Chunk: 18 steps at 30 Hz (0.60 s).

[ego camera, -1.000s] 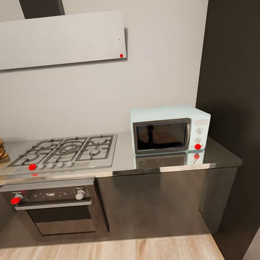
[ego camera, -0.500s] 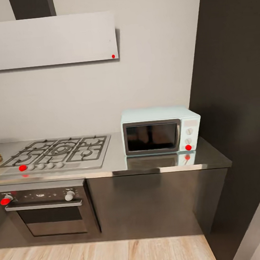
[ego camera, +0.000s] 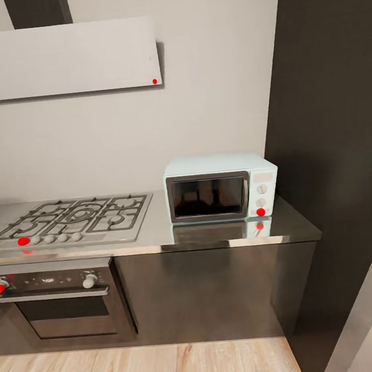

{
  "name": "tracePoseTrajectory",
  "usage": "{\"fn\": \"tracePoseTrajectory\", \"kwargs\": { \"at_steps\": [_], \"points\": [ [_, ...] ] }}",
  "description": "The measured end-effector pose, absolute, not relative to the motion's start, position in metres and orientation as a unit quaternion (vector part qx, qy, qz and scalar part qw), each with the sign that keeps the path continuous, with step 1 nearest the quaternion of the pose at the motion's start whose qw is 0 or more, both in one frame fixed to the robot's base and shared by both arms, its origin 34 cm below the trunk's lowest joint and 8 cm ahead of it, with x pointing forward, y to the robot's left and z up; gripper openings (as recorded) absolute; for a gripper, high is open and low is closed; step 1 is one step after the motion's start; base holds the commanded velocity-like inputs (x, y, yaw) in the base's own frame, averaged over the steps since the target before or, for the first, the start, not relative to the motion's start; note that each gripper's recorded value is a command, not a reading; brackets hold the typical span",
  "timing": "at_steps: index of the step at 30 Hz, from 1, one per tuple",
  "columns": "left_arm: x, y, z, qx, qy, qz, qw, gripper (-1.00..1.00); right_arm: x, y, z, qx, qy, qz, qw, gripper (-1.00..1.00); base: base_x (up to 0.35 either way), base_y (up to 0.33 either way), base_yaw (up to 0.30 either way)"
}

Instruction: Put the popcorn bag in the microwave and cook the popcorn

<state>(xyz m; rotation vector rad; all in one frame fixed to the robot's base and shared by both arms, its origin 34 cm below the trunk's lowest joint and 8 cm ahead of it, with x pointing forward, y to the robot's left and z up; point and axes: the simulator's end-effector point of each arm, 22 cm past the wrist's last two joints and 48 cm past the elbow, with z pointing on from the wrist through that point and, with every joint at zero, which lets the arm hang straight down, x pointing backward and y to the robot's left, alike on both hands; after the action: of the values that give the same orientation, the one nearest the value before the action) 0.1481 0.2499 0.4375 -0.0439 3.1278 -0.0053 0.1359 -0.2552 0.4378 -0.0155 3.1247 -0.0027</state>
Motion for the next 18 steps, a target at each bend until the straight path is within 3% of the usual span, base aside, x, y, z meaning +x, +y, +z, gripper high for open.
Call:
{"fn": "tracePoseTrajectory", "kwargs": {
  "at_steps": [5,18],
  "points": [
    [0.1481,0.2499,0.4375,-0.014,1.0,-0.002,0.007,1.0,0.1359,-0.2547,0.4378,-0.006,1.0,0.0,0.008,1.0,0.02,-0.001,0.0],
    [0.1474,0.2498,0.4376,-0.014,1.0,-0.002,0.006,1.0,0.1359,-0.2519,0.4378,-0.006,1.0,0.001,0.009,1.0,0.166,0.0,0.0]
  ]
}}
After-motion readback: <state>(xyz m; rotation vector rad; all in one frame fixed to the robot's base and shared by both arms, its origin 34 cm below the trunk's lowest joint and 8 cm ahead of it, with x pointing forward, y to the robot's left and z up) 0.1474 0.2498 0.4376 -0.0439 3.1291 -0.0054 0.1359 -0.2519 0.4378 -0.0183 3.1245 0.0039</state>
